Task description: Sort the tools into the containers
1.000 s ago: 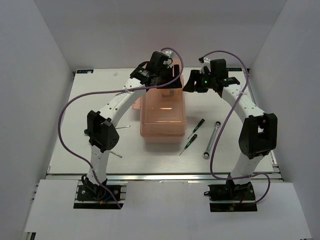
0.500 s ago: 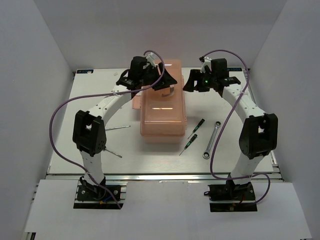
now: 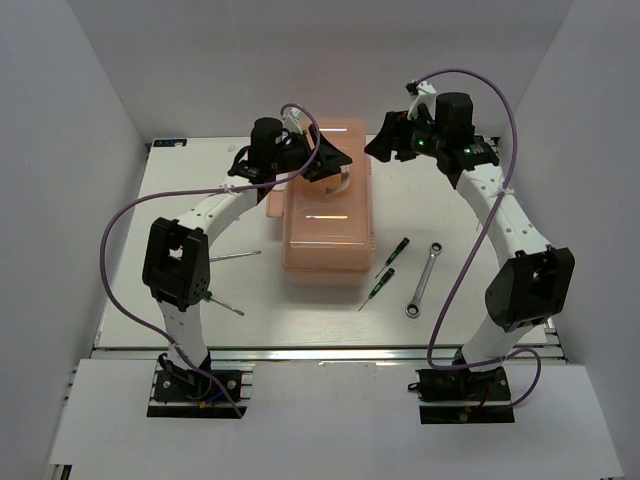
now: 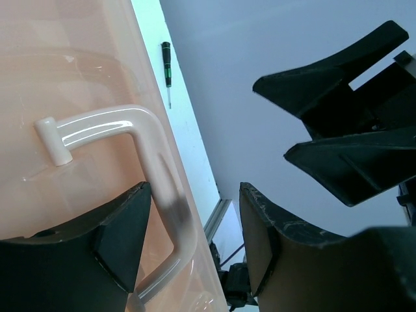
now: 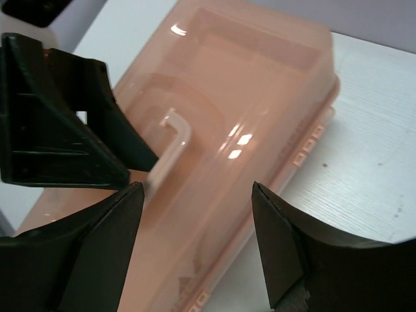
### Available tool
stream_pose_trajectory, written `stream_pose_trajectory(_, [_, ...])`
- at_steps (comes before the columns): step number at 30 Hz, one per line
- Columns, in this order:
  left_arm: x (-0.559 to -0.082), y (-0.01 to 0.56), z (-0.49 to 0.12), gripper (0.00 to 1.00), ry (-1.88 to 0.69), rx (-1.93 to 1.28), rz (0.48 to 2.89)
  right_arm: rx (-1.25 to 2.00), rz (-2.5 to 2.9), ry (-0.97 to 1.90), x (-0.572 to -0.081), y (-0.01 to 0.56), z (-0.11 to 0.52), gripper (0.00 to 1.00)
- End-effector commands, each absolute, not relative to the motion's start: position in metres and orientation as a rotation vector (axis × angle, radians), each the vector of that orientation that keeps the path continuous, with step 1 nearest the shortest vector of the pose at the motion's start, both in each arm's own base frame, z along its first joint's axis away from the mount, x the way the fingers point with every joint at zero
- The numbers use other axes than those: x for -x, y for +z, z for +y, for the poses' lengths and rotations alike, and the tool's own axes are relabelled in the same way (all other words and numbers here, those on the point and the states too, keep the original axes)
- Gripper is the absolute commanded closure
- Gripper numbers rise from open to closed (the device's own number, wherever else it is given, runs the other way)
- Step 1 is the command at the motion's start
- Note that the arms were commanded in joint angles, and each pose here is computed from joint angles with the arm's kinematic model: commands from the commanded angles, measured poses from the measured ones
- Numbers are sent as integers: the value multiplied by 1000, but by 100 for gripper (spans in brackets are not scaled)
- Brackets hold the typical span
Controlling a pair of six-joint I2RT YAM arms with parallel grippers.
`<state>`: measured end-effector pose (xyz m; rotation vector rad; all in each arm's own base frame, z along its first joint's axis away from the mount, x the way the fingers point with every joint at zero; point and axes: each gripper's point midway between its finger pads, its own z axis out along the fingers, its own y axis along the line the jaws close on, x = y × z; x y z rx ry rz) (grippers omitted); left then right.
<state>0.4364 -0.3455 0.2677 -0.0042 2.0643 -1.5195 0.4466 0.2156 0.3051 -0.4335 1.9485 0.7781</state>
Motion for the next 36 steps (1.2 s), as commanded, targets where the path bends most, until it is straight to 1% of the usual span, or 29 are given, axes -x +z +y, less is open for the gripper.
stream_pose_trajectory(1, [-420,264,-356,33,-1609,-38,2085,469,1902,902,-434,322,232,30])
stream_pose_trajectory(8, [-421,266,-352,33,-1636,-31,2060,461,1963,993,-435,298,249,33])
stream_pose_trajectory(14, [-421,266,-348,33,-1643,-20,2051,443,1988,1051,-442,288,263,36])
stream_pose_trajectory(24, [-421,265,-349,33,-1668,-21,2045,434,2025,1193,-436,274,294,40])
stream_pose_trajectory(29, [-423,264,-349,33,-1676,-13,2042,389,2073,1250,-429,260,308,45])
stream_pose_trajectory(31, [-424,266,-348,33,-1681,-10,2035,370,2088,1261,-428,255,312,50])
stream_pose_trajectory(32, [-424,267,-348,33,-1681,-11,2033,363,2092,1261,-429,254,312,50])
stream_pose_trajectory(33, [-425,267,-347,33,-1681,-8,2032,359,2093,1259,-429,253,312,54])
stream_pose_trajectory(34, [-425,267,-346,33,-1678,-6,2032,349,2096,1250,-431,252,311,57])
stream_pose_trajectory(36, [-428,271,-342,32,-1662,-3,2021,344,2092,1241,-432,253,311,60])
